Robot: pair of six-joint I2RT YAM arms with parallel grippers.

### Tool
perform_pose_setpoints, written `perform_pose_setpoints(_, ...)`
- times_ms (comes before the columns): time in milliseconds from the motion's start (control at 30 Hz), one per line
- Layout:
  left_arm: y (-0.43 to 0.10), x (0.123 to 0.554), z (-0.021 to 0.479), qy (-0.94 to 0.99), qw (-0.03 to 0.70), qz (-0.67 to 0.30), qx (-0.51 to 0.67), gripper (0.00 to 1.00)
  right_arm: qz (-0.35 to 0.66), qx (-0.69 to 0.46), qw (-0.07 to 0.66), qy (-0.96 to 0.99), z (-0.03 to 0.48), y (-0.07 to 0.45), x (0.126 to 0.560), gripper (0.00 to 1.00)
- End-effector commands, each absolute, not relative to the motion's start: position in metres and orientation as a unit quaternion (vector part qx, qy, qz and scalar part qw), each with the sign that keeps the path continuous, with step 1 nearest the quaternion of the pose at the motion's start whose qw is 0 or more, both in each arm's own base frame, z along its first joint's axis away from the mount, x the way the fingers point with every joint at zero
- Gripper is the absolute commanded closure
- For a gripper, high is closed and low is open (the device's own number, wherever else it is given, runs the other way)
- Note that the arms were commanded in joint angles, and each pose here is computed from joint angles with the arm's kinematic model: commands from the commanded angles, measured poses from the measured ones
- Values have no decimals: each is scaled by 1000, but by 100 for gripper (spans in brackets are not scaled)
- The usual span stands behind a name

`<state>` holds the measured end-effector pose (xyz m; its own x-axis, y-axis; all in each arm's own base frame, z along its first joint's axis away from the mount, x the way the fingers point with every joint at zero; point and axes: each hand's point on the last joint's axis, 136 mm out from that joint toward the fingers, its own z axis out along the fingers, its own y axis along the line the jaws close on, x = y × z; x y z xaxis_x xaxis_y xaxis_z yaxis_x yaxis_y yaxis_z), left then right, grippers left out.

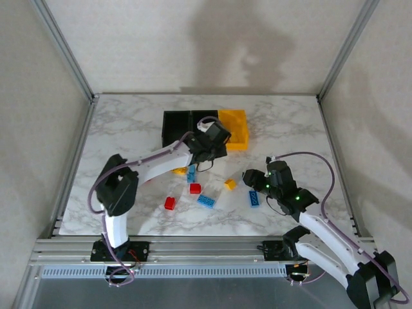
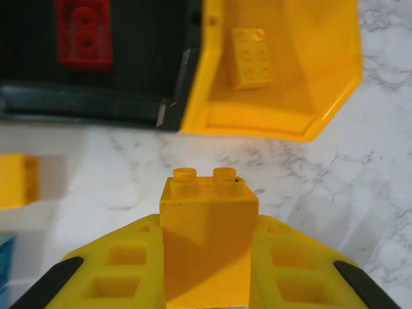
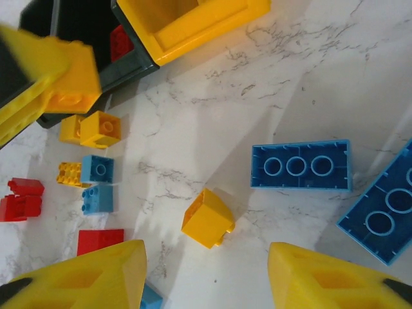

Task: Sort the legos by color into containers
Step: Place the lego in the container.

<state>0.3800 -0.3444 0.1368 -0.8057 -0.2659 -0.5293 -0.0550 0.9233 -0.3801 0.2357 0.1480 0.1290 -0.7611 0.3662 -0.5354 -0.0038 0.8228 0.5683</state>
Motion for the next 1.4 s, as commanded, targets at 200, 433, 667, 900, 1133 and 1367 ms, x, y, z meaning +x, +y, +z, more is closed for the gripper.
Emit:
perform_pose_setpoints(200,-393,430,143,928,328,-167,-60,86,271,134,324,896,125,133,224,47)
perform_pose_setpoints(433,-416,462,127,926,336,-157,-66,86,277,146,329,891,132,127,216,47)
perform_pose_setpoints(667,-423,478,107,924,334,-170,-79,86,278,150,339,886,144,120,209,47)
perform_pose_setpoints(900,-420,488,93,923,332,-172,-87,85,274,155,345,884,148,113,203,47)
perform_pose_setpoints(1133,-426,493,94,921,328,-189,-90,61,275,155,343,885,148,113,202,47)
perform_pose_setpoints(1367,-430,489,133,911,343,-215,-77,49,274,154,344,885,147,115,206,47)
